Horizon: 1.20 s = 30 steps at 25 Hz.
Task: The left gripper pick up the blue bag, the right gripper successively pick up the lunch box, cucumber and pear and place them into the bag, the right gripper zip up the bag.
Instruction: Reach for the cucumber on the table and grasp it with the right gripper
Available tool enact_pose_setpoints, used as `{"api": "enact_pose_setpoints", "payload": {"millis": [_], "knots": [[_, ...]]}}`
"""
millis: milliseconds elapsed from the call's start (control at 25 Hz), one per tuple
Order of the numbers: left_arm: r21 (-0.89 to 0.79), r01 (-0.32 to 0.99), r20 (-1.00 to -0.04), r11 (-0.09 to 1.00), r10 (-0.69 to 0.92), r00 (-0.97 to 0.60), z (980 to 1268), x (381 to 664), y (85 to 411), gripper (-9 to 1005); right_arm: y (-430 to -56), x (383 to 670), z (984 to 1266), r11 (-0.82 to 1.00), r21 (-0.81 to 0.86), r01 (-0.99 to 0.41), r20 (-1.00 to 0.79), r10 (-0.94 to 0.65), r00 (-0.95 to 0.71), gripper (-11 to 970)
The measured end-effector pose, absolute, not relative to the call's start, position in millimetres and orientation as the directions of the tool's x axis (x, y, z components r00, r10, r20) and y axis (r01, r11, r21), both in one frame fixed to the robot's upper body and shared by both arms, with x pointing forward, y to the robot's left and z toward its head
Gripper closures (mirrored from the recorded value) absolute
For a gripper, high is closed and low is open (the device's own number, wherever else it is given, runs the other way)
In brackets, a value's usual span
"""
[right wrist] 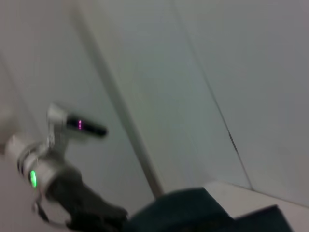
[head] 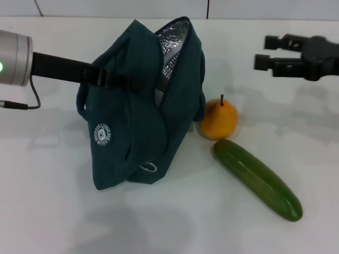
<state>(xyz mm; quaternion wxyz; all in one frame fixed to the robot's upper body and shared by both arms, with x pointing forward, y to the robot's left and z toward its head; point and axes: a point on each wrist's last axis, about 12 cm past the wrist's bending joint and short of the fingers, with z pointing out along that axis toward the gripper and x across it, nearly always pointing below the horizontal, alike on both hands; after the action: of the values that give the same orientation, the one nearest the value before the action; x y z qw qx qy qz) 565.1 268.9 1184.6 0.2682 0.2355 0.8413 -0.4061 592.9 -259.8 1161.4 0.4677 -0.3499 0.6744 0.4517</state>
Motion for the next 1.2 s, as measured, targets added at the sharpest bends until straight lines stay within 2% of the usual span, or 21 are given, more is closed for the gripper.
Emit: {"api": "enact_pose_setpoints", "payload": {"millis": [280, 400, 720, 1200], "knots": [[-0.558, 0.616, -0.642, 0.556, 0.181, -0.745, 1183.4, 565.6, 268.7, 957, -272.8, 603.1, 1197.5, 0.329, 0.069, -0.942, -0.965, -0.216, -0.146, 101], [-0.558, 0.616, -0.642, 0.556, 0.181, -0.745, 1183.1, 565.5, 268.7, 957, -269.1, 606.7, 1209.0, 0.307, 0.030, -0.951, -0.942, -0.311, -0.130, 102], [-0.566, 0.609, -0.635, 0.556, 0.177, -0.752, 1180.8, 564.5, 269.3, 957, -261.0, 616.5, 1240.9, 0.353, 0.093, -0.931, -0.776, -0.560, -0.290, 104], [-0.580, 0.608, -0.638, 0.542, 0.161, -0.753, 1181.8, 564.2, 268.1, 957, -243.7, 616.3, 1288.3, 0.455, 0.263, -0.851, -0.597, -0.616, -0.514, 116]]}}
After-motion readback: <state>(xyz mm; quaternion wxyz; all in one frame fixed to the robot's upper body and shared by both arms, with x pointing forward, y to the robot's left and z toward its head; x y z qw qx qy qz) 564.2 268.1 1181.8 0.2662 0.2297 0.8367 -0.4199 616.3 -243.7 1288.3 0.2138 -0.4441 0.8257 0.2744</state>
